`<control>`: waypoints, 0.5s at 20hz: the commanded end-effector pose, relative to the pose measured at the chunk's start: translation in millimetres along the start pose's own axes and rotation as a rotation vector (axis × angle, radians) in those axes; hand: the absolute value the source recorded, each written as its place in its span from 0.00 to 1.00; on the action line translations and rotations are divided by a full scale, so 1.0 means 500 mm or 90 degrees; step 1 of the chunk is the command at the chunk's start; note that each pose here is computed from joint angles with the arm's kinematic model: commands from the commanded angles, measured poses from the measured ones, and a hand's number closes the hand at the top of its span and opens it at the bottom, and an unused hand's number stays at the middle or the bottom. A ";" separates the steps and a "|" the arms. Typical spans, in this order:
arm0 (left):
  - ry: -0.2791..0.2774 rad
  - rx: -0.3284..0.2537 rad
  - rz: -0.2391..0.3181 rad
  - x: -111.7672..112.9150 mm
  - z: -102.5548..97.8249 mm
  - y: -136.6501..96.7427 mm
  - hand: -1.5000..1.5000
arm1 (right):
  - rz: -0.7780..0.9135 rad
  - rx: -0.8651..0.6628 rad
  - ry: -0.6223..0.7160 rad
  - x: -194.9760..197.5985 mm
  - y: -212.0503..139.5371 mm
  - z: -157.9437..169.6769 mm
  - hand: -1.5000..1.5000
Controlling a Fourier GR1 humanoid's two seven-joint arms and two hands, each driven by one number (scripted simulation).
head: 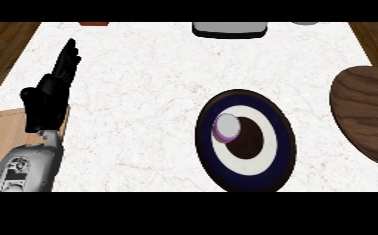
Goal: Pick the pear from the plate and place it in the bowl
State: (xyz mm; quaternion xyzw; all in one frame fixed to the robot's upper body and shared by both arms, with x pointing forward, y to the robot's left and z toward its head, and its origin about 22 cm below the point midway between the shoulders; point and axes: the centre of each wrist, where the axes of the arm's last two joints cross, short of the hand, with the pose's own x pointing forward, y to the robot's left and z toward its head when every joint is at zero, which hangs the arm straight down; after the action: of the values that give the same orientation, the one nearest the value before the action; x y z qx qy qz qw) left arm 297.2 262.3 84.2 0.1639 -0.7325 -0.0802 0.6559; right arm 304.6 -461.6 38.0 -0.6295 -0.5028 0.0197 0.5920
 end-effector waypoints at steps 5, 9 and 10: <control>-0.017 -0.013 0.009 0.009 0.007 -0.015 0.50 | -0.141 0.072 -0.001 -0.050 0.003 -0.032 0.00; -0.002 -0.005 0.007 -0.023 0.019 -0.011 0.50 | -0.214 0.062 -0.027 -0.086 -0.013 -0.036 0.00; 0.002 -0.002 0.004 -0.016 0.020 -0.023 0.50 | -0.229 0.047 -0.038 -0.073 -0.006 -0.038 0.00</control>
State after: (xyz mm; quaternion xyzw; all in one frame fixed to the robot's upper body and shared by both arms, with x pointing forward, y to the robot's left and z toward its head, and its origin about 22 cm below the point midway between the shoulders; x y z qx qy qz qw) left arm 292.8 259.1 75.9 0.1603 -0.7335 -0.0795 0.6557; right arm 296.1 -493.9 23.2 -0.5245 -0.5853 -0.0214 0.6180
